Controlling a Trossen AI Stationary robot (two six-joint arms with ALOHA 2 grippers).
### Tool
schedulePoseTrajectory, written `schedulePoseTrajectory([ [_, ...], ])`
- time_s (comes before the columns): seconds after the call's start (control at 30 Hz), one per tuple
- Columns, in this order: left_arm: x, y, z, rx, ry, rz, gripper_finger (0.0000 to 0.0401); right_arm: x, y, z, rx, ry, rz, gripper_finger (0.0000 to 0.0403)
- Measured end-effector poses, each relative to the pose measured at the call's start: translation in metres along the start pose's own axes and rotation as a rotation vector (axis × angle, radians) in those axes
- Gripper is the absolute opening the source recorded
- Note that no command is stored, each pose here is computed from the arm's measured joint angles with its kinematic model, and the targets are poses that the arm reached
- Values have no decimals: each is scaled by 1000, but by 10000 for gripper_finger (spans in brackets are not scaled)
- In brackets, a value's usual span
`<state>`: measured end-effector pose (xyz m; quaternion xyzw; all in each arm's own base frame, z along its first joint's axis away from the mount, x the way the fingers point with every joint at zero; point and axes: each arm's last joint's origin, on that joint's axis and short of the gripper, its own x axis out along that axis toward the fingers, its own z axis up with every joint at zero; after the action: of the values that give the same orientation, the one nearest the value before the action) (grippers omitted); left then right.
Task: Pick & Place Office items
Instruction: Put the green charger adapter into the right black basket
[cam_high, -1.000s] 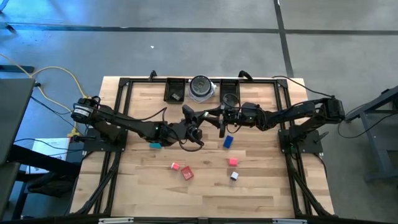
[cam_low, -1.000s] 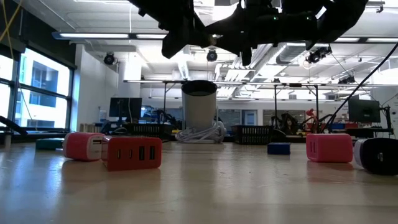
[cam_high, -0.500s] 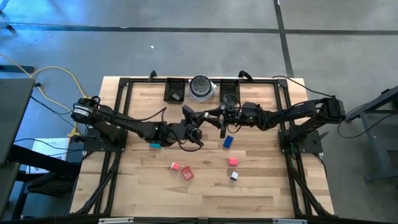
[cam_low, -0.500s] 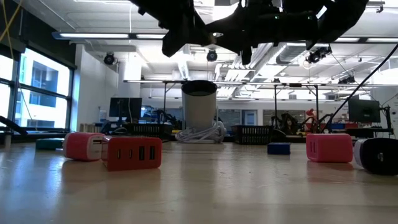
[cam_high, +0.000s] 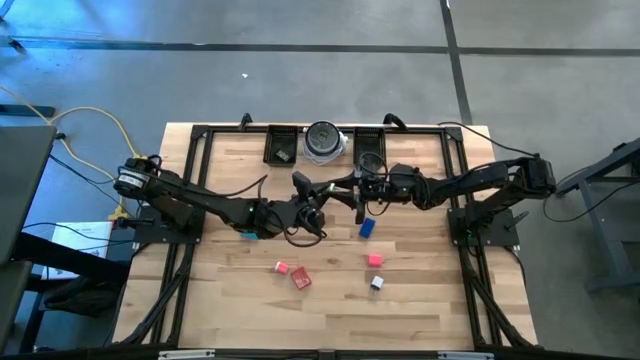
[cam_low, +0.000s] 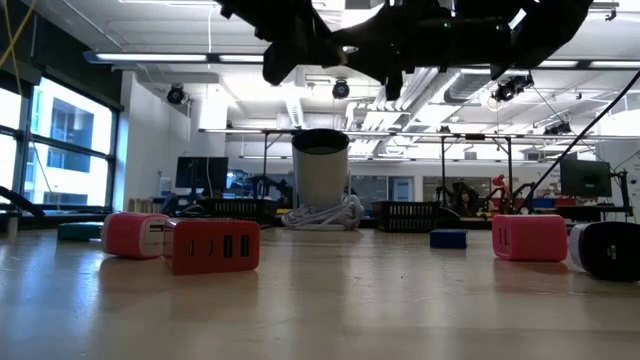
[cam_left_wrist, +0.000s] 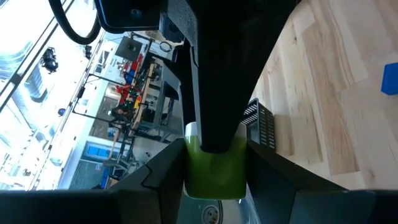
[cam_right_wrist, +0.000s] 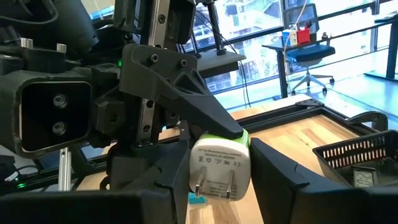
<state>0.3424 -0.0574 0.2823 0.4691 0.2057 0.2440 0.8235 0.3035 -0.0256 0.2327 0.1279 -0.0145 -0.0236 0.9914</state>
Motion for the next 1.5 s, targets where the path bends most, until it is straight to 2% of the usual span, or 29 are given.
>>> schedulePoseTrajectory([
  [0.27, -5, 0, 5, -33, 2, 37, 156, 0, 1, 1, -1, -5, 17, 125],
  [0.63, -21, 2, 20, -111, -23, 105, 228, 1, 1, 1, -2, -9, 20, 122],
  [0.8, -31, 0, 26, -139, -39, 99, 232, 1, 0, -2, -3, 13, 14, 122],
  [1.17, -69, -1, 37, -170, 36, 152, 232, -2, 2, 1, -27, 27, 39, 122],
  [1.33, -92, 14, 30, -272, -9, 60, 232, -12, 5, 13, -51, 41, 40, 122],
  [1.5, -110, 40, 7, -469, -88, -220, 232, -23, 8, 23, -67, 72, 25, 121],
])
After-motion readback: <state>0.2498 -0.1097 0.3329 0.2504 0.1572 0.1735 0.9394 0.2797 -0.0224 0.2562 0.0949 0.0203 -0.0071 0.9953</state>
